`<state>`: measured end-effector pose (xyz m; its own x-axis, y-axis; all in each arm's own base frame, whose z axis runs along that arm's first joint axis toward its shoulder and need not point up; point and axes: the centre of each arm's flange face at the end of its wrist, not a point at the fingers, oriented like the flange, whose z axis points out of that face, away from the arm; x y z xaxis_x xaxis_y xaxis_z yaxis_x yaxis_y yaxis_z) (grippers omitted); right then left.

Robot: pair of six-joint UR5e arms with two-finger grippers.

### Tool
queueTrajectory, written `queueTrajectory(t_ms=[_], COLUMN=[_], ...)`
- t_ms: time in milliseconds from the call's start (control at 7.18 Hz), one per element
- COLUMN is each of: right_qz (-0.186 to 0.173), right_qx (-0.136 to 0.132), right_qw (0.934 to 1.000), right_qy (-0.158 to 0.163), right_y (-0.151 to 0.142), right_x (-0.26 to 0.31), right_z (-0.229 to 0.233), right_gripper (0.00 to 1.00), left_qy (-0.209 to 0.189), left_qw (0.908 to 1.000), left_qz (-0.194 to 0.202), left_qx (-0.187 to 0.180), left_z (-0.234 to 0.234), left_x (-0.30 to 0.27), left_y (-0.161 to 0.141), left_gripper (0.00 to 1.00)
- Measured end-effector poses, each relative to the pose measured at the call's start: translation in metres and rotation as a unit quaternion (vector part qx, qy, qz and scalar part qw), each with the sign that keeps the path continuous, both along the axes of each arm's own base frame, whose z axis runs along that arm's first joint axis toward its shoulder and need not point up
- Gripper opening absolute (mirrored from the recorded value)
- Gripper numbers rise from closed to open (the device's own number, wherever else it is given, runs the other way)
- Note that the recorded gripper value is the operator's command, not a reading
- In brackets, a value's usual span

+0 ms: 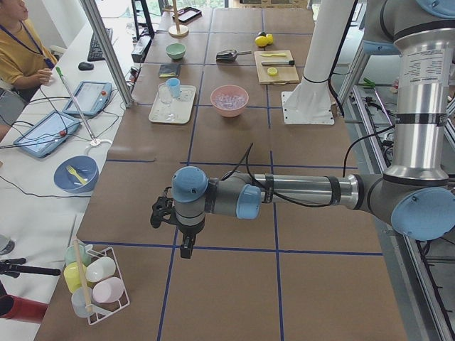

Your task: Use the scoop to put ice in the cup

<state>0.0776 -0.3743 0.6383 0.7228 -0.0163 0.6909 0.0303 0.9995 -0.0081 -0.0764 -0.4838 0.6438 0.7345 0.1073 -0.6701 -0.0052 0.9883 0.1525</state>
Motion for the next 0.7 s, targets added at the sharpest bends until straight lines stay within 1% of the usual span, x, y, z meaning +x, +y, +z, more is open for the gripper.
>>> queueTrajectory(t_ms=[697], right_qz=[0.001], right_qx=[-0.001], right_qw=[1.0], right_qy=[-0.002], right_y=[-0.0006], right_x=[-0.0003], right_z=[-0.0004], right_gripper=[1.0], left_qy=[-0.002], left_qw=[1.0], left_qz=[0.004], left_qx=[-0.006], left_z=[0.0079], left_x=[0.0009], left_y=[0.0057], left_gripper=[1.0])
